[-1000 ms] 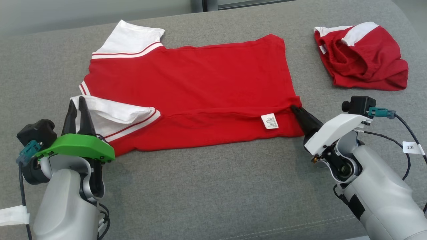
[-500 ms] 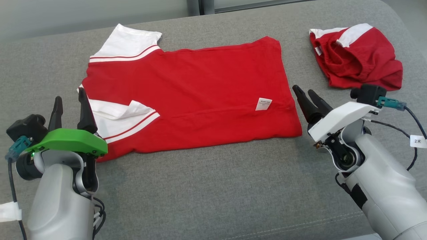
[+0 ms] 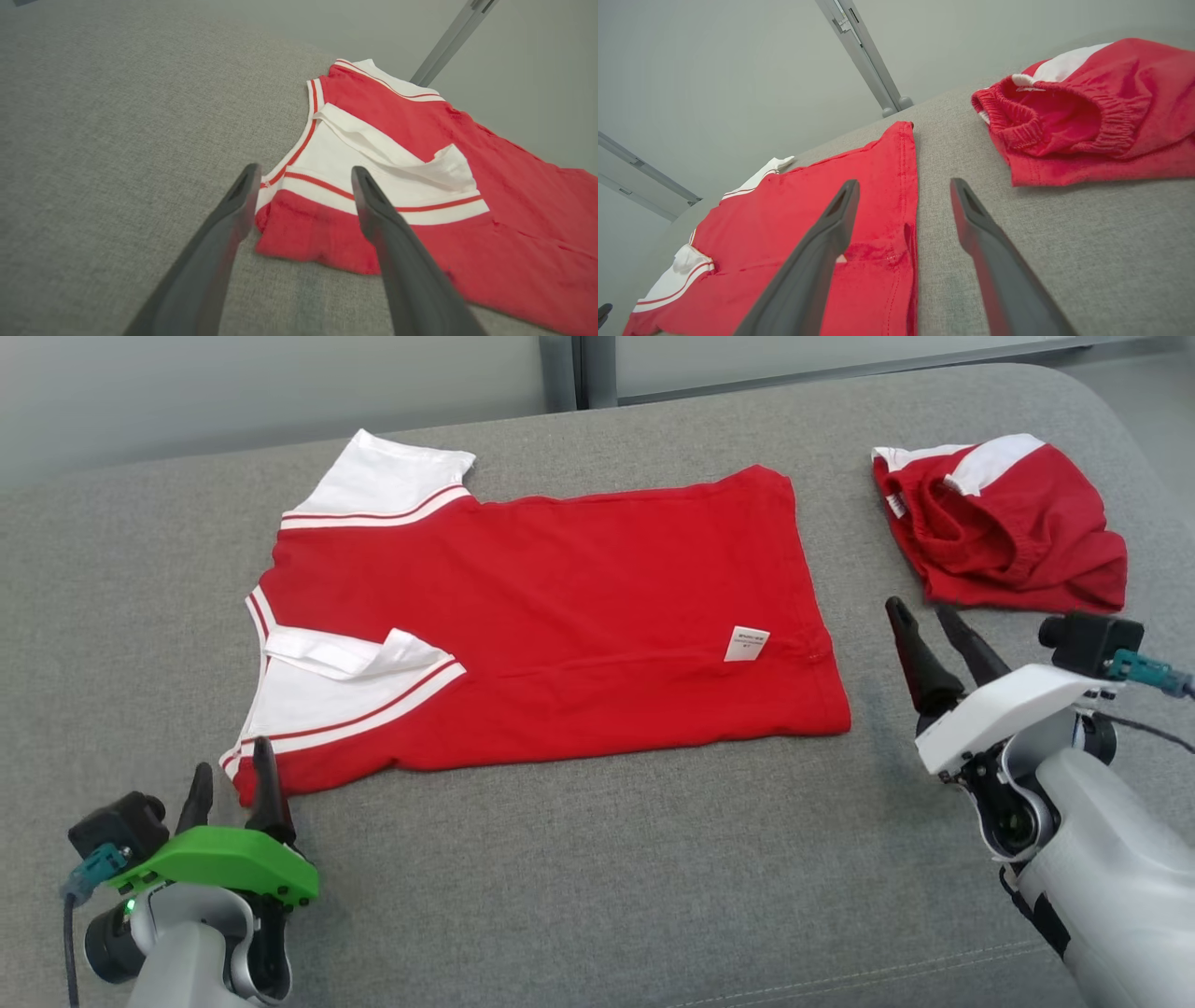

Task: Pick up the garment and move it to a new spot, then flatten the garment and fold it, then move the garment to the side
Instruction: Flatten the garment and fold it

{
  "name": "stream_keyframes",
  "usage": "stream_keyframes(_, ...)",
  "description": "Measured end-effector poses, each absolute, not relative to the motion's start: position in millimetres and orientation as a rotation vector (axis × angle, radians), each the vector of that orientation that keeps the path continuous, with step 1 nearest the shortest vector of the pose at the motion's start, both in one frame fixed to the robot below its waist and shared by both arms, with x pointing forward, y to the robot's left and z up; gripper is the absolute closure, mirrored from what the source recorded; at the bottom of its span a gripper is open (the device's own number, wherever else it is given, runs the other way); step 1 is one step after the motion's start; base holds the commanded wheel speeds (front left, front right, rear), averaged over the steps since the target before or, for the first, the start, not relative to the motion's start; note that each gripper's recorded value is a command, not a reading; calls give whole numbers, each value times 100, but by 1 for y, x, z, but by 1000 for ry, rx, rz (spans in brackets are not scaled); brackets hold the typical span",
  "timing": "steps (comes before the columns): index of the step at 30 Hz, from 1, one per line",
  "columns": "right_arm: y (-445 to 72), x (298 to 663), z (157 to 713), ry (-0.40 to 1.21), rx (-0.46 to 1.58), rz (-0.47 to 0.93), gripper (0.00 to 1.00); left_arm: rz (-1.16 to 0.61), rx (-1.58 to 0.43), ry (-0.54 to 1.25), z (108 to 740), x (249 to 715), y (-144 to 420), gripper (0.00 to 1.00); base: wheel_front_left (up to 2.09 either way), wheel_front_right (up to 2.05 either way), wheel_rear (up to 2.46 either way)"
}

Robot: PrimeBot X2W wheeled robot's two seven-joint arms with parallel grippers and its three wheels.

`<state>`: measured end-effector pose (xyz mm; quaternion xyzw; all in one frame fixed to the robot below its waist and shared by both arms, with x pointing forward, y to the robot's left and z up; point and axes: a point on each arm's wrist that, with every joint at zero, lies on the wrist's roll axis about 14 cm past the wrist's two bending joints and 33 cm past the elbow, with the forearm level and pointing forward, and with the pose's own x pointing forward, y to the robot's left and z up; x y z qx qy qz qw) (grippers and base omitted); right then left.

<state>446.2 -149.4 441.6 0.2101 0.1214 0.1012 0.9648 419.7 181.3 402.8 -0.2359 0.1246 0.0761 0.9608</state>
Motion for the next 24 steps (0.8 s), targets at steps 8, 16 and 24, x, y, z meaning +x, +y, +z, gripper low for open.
stream_keyframes(8, -134, 425, 429, 281, 418, 222, 0, 182, -539, 275, 395, 402, 186, 0, 0, 0, 0)
stream_keyframes(16, -120, 410, 418, 313, 458, 218, 0, 192, -604, 339, 381, 398, 181, 0, 0, 0, 0)
stream_keyframes(24, -129, 407, 416, 305, 450, 196, 0, 195, -625, 405, 363, 396, 172, 0, 0, 0, 0)
